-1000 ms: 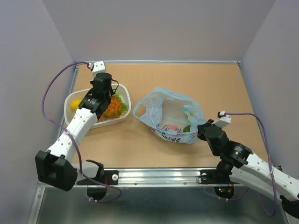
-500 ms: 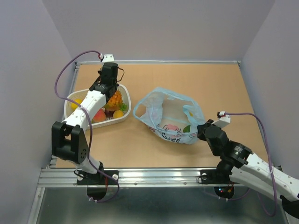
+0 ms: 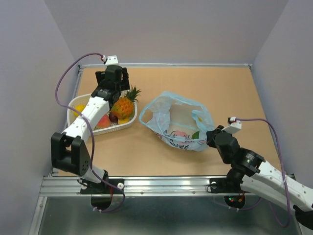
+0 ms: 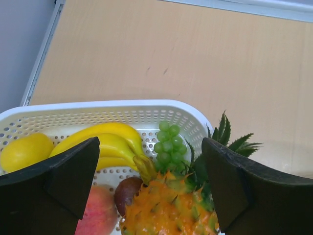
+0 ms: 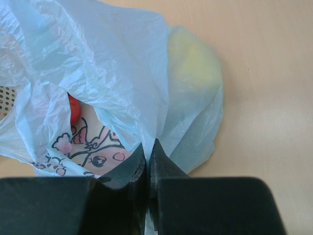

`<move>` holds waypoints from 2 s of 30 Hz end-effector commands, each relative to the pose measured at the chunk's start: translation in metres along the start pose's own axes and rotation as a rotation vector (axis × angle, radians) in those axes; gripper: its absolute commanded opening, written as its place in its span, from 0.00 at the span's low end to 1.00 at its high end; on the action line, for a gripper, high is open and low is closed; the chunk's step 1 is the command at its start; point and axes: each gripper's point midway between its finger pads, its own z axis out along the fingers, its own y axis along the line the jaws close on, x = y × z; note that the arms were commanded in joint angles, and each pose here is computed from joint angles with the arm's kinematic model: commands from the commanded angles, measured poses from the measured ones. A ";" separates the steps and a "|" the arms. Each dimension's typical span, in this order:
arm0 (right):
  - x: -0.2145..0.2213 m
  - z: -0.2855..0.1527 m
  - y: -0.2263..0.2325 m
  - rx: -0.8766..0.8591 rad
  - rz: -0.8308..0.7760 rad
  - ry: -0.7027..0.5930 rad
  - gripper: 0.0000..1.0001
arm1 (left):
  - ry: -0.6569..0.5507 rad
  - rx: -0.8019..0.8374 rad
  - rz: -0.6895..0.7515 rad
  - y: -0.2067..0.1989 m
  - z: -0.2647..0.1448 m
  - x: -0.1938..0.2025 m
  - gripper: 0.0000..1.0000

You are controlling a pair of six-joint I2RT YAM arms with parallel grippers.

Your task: Untie the knot of the plastic bag and take out the fruit

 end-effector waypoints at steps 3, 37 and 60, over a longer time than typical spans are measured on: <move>-0.002 0.001 -0.001 0.014 0.014 -0.007 0.08 | -0.138 0.149 -0.090 -0.026 -0.079 -0.045 0.96; 0.080 0.000 -0.064 0.269 0.425 0.147 0.17 | 0.195 0.791 0.157 -0.316 -0.266 0.220 0.90; 0.093 0.012 -0.060 0.338 0.339 0.184 0.17 | 0.122 0.776 0.057 -0.329 -0.229 0.205 0.94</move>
